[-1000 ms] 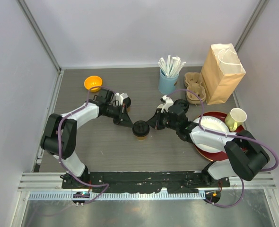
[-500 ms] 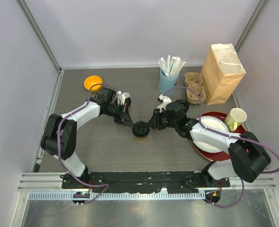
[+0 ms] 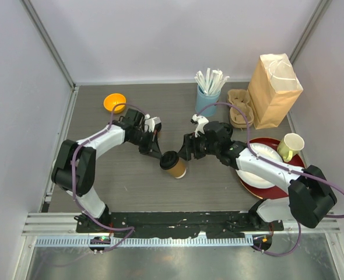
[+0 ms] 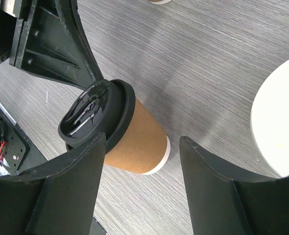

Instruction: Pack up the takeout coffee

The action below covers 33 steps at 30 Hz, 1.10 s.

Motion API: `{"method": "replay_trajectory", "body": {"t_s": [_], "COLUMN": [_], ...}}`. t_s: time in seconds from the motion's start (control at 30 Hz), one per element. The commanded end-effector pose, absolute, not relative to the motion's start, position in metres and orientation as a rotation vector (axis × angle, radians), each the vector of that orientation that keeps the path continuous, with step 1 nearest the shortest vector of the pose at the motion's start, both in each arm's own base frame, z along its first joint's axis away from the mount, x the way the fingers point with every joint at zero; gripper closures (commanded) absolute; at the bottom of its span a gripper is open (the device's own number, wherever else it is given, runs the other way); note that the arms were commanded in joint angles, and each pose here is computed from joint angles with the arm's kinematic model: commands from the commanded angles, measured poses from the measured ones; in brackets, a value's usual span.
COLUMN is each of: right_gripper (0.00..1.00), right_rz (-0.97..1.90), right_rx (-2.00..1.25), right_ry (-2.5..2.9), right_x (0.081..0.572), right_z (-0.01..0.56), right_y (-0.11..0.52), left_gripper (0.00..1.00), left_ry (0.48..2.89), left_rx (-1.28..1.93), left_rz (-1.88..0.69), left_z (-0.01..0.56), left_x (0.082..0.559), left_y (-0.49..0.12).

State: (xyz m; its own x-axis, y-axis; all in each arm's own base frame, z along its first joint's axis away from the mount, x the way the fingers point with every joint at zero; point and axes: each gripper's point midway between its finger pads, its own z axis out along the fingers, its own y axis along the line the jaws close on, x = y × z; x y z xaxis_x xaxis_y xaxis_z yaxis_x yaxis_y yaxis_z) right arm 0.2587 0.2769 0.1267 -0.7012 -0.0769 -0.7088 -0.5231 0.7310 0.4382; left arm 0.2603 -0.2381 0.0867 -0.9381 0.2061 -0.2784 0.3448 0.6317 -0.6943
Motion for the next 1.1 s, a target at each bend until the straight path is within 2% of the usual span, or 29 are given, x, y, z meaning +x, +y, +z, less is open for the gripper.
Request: {"method": "replay_trajectory", "body": {"t_s": [0.0, 0.23, 0.5, 0.67, 0.87, 0.9, 1.07], "right_gripper": [0.33, 0.35, 0.35, 0.34, 0.28, 0.25, 0.24], "right_rz": [0.824, 0.840, 0.868, 0.818, 0.791, 0.784, 0.782], "right_rx": [-0.533, -0.542, -0.553, -0.630, -0.812, -0.847, -0.969], "right_ry": [2.183, 2.244, 2.226, 2.184, 2.088, 2.055, 1.845], "right_x": [0.261, 0.250, 0.241, 0.237, 0.223, 0.221, 0.220], "right_z": [0.150, 0.117, 0.112, 0.120, 0.133, 0.139, 0.168], "right_y": [0.279, 0.276, 0.274, 0.264, 0.256, 0.255, 0.267], "left_gripper": [1.00, 1.00, 1.00, 1.00, 1.00, 1.00, 1.00], "left_ry": [2.681, 2.622, 2.556, 2.530, 2.532, 2.535, 2.527], "left_rx": [0.491, 0.524, 0.568, 0.584, 0.635, 0.644, 0.750], "left_rz": [-1.111, -1.126, -1.155, -1.162, -1.138, -1.126, -0.988], "left_z": [0.084, 0.101, 0.126, 0.135, 0.133, 0.131, 0.132], "left_x": [0.262, 0.263, 0.264, 0.266, 0.264, 0.264, 0.272], "left_y": [-0.232, -0.237, -0.246, -0.249, -0.252, -0.252, -0.247]}}
